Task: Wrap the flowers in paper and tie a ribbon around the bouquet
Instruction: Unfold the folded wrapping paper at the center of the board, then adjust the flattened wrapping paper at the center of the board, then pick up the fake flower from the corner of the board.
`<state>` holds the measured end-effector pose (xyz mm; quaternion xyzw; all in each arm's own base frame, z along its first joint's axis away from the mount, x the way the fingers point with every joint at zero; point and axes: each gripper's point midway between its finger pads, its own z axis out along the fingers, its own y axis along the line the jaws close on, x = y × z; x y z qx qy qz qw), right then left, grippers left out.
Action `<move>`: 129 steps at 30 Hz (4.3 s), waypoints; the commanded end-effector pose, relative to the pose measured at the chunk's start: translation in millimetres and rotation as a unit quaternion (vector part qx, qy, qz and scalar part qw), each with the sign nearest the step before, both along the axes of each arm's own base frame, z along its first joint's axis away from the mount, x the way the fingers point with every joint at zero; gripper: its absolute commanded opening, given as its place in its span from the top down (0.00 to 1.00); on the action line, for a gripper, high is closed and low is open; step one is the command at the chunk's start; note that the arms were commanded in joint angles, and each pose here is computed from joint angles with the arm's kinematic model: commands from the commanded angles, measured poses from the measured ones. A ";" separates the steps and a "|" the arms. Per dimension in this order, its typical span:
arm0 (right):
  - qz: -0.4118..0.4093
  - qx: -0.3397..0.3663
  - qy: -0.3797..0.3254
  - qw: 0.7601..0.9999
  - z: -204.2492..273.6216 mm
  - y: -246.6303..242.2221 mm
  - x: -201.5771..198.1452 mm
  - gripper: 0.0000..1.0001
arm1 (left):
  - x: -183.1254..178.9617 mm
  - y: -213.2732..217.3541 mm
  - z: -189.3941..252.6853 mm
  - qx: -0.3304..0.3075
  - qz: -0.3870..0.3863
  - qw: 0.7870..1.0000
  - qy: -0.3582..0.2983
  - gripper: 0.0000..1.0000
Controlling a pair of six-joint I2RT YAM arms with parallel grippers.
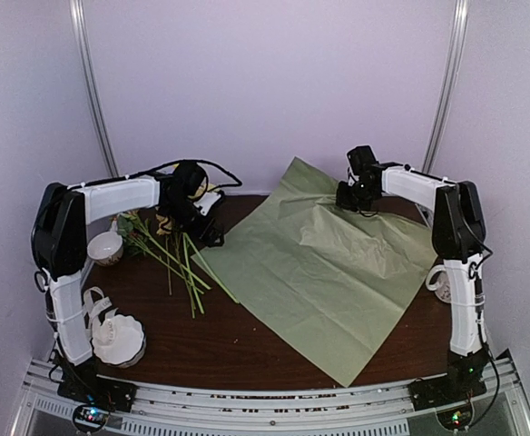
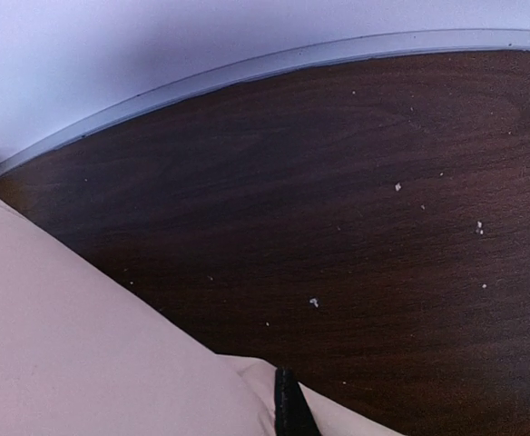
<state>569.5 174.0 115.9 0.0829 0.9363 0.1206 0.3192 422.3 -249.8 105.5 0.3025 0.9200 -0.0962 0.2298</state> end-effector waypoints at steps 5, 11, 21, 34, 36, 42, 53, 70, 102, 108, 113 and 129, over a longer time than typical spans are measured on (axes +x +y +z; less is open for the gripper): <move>-0.066 0.086 0.014 0.994 -27.3 12.0 14.6 1.00 | 42.2 0.0 2.5 -0.051 0.034 0.998 -0.010 0.13; -0.067 0.107 -0.026 0.992 2.5 32.6 31.6 0.99 | 22.4 -31.9 -27.4 -0.006 0.014 1.000 0.002 0.18; -0.094 -0.135 -0.059 0.985 71.1 -91.7 22.1 0.46 | 14.7 -5.6 -74.5 0.117 0.016 0.993 0.021 0.19; -0.032 -0.275 -0.003 0.961 80.4 -125.2 -49.3 0.25 | 9.9 15.7 -83.9 0.125 0.025 0.991 0.043 0.21; -0.010 -0.276 0.011 0.961 79.8 -107.9 -59.2 0.28 | 10.0 13.6 -74.5 0.115 0.025 0.992 0.036 0.21; 0.144 -0.207 0.066 0.966 6.7 -10.7 -116.1 0.29 | 21.3 -18.7 -40.2 0.096 -0.007 0.995 -0.011 0.22; 0.173 -0.130 0.173 0.961 -98.2 44.3 -175.3 0.38 | 5.6 -49.0 -92.8 0.175 -0.092 0.980 0.011 0.18; 0.234 -0.131 0.157 0.950 -91.7 107.8 -190.5 0.41 | -52.9 -8.6 -94.0 0.148 -0.043 0.987 0.038 0.24; 0.186 -0.086 0.019 0.979 23.8 92.6 -199.8 0.44 | 60.2 77.9 -39.7 -0.111 0.273 0.955 0.027 0.67; 0.189 -0.090 0.021 0.978 22.6 91.9 -202.7 0.44 | 61.7 88.5 -48.1 -0.080 0.286 0.955 0.021 0.67; 0.192 -0.092 0.027 0.977 18.9 92.7 -204.6 0.44 | 60.0 98.8 -49.9 -0.057 0.297 0.953 0.017 0.63; 0.193 -0.107 0.029 0.975 19.5 88.0 -208.2 0.44 | 70.0 103.9 -48.1 -0.076 0.282 0.956 0.023 0.85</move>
